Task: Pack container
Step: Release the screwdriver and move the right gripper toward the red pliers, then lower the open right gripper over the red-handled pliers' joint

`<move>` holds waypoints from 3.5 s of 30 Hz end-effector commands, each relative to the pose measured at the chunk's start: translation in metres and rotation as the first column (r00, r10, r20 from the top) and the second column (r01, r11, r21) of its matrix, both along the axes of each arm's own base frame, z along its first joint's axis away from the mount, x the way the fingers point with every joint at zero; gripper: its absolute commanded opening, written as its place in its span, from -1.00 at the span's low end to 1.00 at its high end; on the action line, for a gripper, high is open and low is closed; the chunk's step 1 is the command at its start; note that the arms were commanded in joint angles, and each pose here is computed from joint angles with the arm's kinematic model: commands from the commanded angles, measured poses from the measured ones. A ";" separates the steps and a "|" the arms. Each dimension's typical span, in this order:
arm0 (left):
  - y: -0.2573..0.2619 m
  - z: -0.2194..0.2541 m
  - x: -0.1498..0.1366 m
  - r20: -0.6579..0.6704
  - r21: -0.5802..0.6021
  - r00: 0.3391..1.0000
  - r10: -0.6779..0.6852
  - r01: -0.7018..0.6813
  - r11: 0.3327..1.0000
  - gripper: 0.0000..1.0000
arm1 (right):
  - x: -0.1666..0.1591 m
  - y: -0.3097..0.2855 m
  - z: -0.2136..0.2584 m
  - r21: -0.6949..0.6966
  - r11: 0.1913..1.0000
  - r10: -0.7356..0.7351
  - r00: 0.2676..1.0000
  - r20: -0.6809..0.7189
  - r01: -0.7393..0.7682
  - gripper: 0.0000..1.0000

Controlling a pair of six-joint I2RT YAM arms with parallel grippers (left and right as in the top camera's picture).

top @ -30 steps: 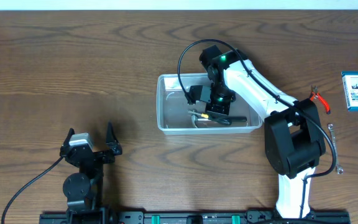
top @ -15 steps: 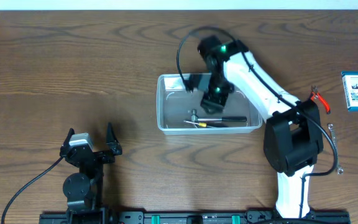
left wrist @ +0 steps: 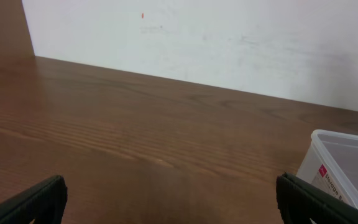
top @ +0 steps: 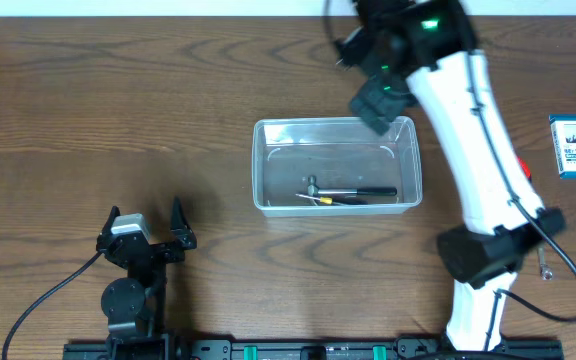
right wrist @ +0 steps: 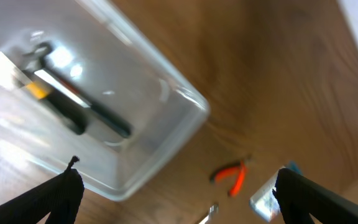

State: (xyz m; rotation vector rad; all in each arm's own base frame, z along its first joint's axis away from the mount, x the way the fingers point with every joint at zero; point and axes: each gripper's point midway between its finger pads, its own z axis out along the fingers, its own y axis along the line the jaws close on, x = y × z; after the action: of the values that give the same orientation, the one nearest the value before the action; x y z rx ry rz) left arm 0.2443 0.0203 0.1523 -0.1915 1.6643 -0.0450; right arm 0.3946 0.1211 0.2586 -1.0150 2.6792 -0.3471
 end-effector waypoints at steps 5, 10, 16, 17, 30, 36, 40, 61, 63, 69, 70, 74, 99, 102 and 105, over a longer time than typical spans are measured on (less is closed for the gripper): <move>0.004 -0.016 -0.002 -0.051 0.004 0.998 0.022 -0.022 1.000 0.96 | -0.023 -0.101 0.090 0.219 0.843 -0.535 0.807 0.249 0.491 0.99; 0.004 -0.016 -0.002 -0.051 0.004 0.998 0.022 -0.022 1.000 0.96 | -0.036 -0.124 0.102 0.428 0.692 -0.687 0.714 0.139 0.582 0.98; 0.004 -0.016 -0.002 -0.051 0.004 0.998 0.022 -0.022 1.000 0.96 | -0.038 -0.158 0.095 0.411 0.630 -0.754 0.645 0.124 0.658 0.98; 0.004 -0.016 -0.002 -0.051 0.004 0.998 0.022 -0.022 1.000 0.96 | -0.039 -0.169 0.092 0.397 0.594 -0.791 0.598 0.128 0.700 0.98; 0.004 -0.016 -0.002 -0.051 0.004 0.998 0.022 -0.022 1.000 0.96 | -0.050 -0.255 -0.019 0.308 0.254 -0.944 0.304 -0.126 0.917 0.98; 0.004 -0.016 -0.002 -0.051 0.004 0.998 0.022 -0.022 1.000 0.96 | -0.039 -0.260 -0.052 0.323 0.350 -0.898 0.413 -0.151 0.879 0.98; 0.004 -0.016 -0.002 -0.051 0.004 0.998 0.022 -0.022 1.000 0.96 | -0.032 -0.249 -0.075 0.295 0.513 -0.812 0.567 -0.138 0.806 0.99; 0.004 -0.016 -0.002 -0.051 0.004 0.998 0.022 -0.022 1.000 0.96 | -0.020 -0.247 -0.160 0.200 0.687 -0.666 0.716 -0.210 0.698 0.98; 0.004 -0.016 -0.002 -0.051 0.004 0.998 0.022 -0.022 1.000 0.96 | -0.018 -0.244 -0.168 0.192 0.691 -0.660 0.717 -0.226 0.697 0.98; 0.004 -0.016 -0.002 -0.051 0.004 0.998 0.022 -0.022 1.000 0.96 | -0.011 -0.230 -0.189 0.191 0.703 -0.634 0.726 -0.269 0.685 0.98; 0.004 -0.016 -0.002 -0.051 0.004 0.998 0.022 -0.022 1.000 0.96 | -0.011 -0.229 -0.193 0.184 0.697 -0.642 0.717 -0.273 0.693 0.98; 0.004 -0.016 -0.002 -0.051 0.004 0.998 0.022 -0.022 1.000 0.96 | -0.009 -0.230 -0.205 0.168 0.642 -0.695 0.661 -0.284 0.748 0.99; 0.004 -0.016 -0.002 -0.051 0.004 0.998 0.022 -0.022 1.000 0.96 | -0.009 -0.251 -0.217 0.164 0.462 -0.826 0.490 -0.279 0.872 0.98; 0.004 -0.016 -0.002 -0.051 0.004 0.998 0.022 -0.022 1.000 0.96 | -0.011 -0.250 -0.225 0.153 0.459 -0.822 0.483 -0.302 0.875 0.99; 0.004 -0.016 -0.002 -0.051 0.004 0.998 0.022 -0.022 1.000 0.96 | -0.013 -0.248 -0.235 0.139 0.453 -0.818 0.473 -0.327 0.880 0.99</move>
State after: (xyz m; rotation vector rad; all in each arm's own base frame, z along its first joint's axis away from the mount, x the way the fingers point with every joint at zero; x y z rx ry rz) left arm 0.2443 0.0203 0.1524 -0.1915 1.6643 -0.0450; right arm 0.3875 -0.1270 0.0392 0.4885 3.0574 -0.0027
